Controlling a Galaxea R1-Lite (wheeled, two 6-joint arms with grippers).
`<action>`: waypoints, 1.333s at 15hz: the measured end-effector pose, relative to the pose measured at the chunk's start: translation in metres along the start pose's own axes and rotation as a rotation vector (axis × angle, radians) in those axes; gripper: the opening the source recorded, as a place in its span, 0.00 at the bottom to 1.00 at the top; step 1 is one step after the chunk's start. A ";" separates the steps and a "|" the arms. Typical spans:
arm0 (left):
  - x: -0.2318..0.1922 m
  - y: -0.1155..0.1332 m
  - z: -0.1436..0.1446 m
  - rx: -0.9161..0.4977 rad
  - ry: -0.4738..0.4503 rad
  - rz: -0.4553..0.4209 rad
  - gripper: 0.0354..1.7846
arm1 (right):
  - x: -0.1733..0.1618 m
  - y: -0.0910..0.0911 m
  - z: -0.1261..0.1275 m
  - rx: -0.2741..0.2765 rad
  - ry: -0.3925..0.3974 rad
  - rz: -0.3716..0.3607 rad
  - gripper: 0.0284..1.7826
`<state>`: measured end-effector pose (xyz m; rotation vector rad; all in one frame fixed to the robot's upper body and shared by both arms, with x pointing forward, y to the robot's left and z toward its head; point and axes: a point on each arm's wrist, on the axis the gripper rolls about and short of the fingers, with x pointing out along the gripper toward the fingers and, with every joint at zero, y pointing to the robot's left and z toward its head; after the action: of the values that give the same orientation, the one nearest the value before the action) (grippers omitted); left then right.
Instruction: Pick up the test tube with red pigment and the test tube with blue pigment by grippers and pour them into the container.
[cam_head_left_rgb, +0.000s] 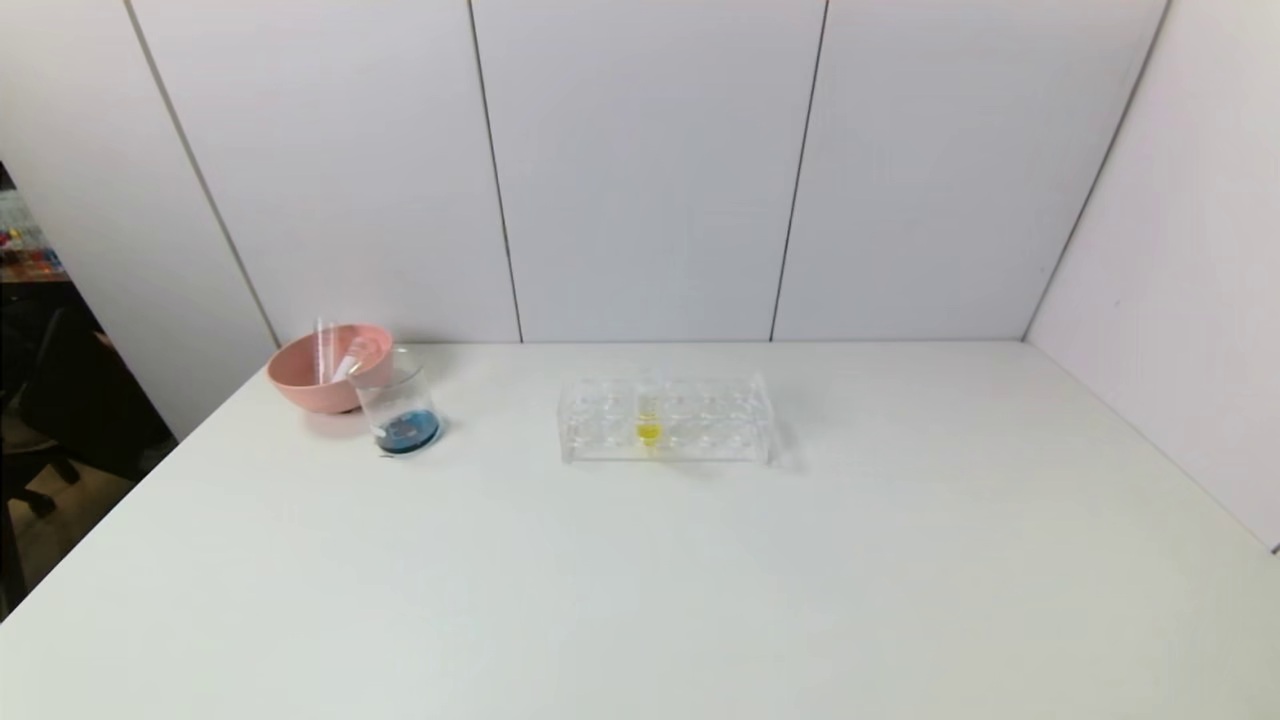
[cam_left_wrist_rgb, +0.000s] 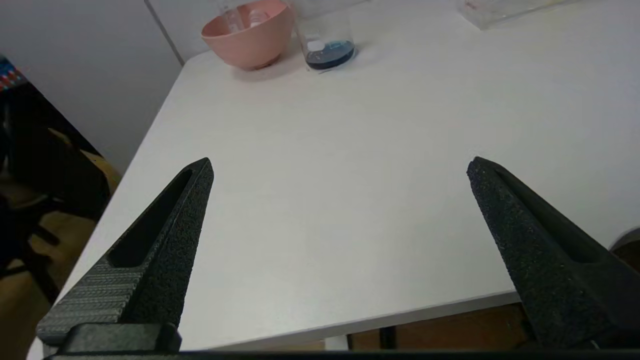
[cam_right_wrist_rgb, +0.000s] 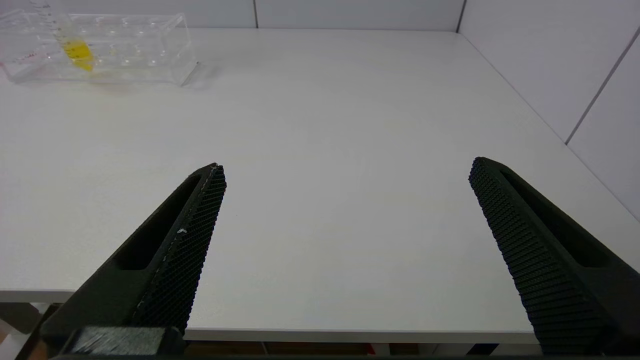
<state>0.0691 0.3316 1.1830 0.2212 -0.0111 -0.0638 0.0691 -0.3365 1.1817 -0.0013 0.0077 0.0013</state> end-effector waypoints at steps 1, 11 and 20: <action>0.000 0.000 -0.001 -0.049 0.006 0.005 0.99 | 0.000 0.000 0.000 0.000 0.000 0.000 1.00; 0.000 0.001 -0.002 -0.163 0.024 0.047 0.99 | 0.000 0.000 0.000 0.000 0.000 0.000 1.00; 0.000 0.001 -0.002 -0.162 0.024 0.047 0.99 | 0.000 0.000 0.000 0.000 0.000 0.000 1.00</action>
<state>0.0691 0.3328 1.1811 0.0594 0.0130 -0.0151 0.0691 -0.3365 1.1817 -0.0013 0.0077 0.0013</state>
